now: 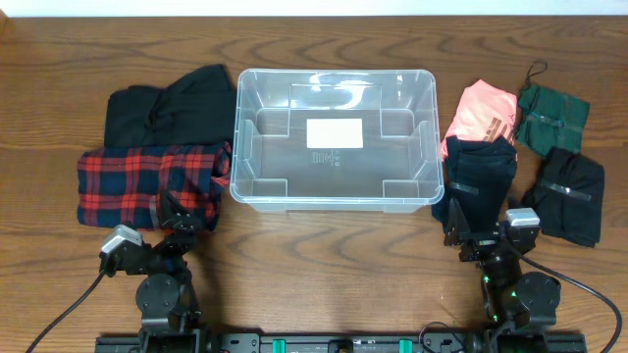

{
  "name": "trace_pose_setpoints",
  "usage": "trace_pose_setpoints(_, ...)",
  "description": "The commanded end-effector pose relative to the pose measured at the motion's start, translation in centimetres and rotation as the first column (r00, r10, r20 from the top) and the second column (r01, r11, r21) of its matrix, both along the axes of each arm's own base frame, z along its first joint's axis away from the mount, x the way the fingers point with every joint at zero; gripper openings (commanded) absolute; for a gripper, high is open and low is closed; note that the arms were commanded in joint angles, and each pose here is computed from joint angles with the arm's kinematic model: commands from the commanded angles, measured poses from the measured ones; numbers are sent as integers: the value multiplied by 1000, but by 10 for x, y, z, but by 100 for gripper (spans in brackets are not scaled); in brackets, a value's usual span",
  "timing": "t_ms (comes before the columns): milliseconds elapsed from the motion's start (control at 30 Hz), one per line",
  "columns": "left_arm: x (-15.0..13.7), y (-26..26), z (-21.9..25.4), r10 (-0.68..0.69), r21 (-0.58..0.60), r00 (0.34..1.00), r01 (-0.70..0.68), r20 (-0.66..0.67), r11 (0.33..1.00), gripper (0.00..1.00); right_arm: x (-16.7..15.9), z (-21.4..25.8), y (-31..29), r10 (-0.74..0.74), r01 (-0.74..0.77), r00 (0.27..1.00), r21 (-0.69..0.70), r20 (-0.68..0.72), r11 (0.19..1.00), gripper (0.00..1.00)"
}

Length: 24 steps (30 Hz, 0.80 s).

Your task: Pack container

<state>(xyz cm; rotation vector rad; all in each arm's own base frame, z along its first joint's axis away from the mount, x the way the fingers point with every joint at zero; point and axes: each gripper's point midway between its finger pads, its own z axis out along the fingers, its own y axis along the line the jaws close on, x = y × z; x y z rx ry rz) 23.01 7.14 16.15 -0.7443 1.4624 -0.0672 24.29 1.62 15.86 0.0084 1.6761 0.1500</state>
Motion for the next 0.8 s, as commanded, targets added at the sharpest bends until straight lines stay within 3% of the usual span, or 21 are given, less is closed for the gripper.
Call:
trace_pose_setpoints(0,-1,2,-16,10,-8,999,-10,-45,1000,98,0,-1,0,-2,2,1000,8,0,1000,99)
trace_pose_setpoints(167,-1,2,-16,10,-8,999,-11,-45,1000,98,0,-1,1,0,0,1000,11,1,1000,99)
trace_pose_setpoints(400,-1,2,-16,10,-8,999,-10,-45,1000,98,-4,2,26,129,-119,992,277,-17,953,99)
trace_pose_setpoints(500,-1,2,-16,10,-8,999,-11,-45,1000,98,-9,13,39,204,-197,979,288,3,937,99)
trace_pose_setpoints(633,-1,2,-16,10,-8,999,-10,-45,1000,98,-17,61,44,236,-244,970,276,60,930,99)
trace_pose_setpoints(767,-1,2,-16,10,-8,999,-11,-45,1000,98,-17,96,44,236,-228,972,225,-12,947,99)
